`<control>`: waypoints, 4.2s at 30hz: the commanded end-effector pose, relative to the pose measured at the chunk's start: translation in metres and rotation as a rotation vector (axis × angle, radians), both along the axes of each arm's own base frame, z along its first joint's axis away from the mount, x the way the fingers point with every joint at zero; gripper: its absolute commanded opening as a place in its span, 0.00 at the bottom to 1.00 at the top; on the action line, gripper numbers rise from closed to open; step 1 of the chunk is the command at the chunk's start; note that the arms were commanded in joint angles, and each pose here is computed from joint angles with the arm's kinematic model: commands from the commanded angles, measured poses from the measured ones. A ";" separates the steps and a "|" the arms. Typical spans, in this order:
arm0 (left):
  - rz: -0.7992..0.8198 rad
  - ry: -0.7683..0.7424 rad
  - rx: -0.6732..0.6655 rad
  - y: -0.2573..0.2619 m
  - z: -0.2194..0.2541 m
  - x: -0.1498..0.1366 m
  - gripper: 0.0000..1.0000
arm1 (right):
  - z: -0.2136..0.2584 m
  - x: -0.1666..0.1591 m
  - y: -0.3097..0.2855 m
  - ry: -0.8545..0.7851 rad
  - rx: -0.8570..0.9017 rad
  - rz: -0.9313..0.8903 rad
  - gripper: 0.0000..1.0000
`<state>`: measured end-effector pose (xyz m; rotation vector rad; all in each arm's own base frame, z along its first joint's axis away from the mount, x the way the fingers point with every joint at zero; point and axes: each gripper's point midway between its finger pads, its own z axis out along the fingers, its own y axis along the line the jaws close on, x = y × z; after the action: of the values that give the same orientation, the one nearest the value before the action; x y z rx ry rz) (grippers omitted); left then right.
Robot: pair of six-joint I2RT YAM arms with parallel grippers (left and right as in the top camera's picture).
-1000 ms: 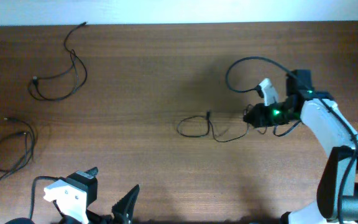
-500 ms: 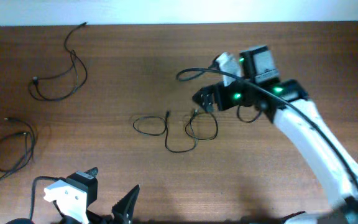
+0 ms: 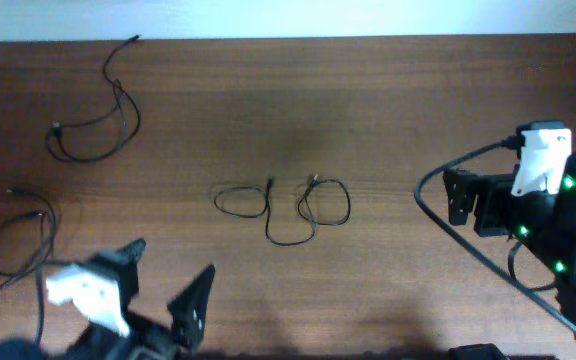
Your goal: Untangle cables
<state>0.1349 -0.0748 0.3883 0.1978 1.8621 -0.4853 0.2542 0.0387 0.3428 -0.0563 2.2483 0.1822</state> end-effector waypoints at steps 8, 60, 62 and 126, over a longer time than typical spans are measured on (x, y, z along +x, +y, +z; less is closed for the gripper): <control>0.253 0.684 -0.011 0.019 -0.118 0.114 0.99 | -0.030 0.026 -0.002 0.158 -0.029 -0.016 0.98; 0.326 1.188 0.623 -0.058 -0.421 0.181 0.99 | 0.018 -0.056 -0.032 -0.003 -0.091 -0.114 0.98; 0.302 1.191 0.636 -0.059 -0.423 0.178 0.99 | 0.018 -0.055 -0.031 -0.002 -0.091 -0.113 0.98; 0.938 0.937 0.074 0.266 -0.368 0.176 0.62 | -0.014 -0.042 -0.029 0.167 -0.112 -0.099 0.98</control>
<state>0.3058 0.2037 0.0251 -1.0539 2.5348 0.3258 0.2111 0.0122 0.3254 0.0013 2.4324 0.0184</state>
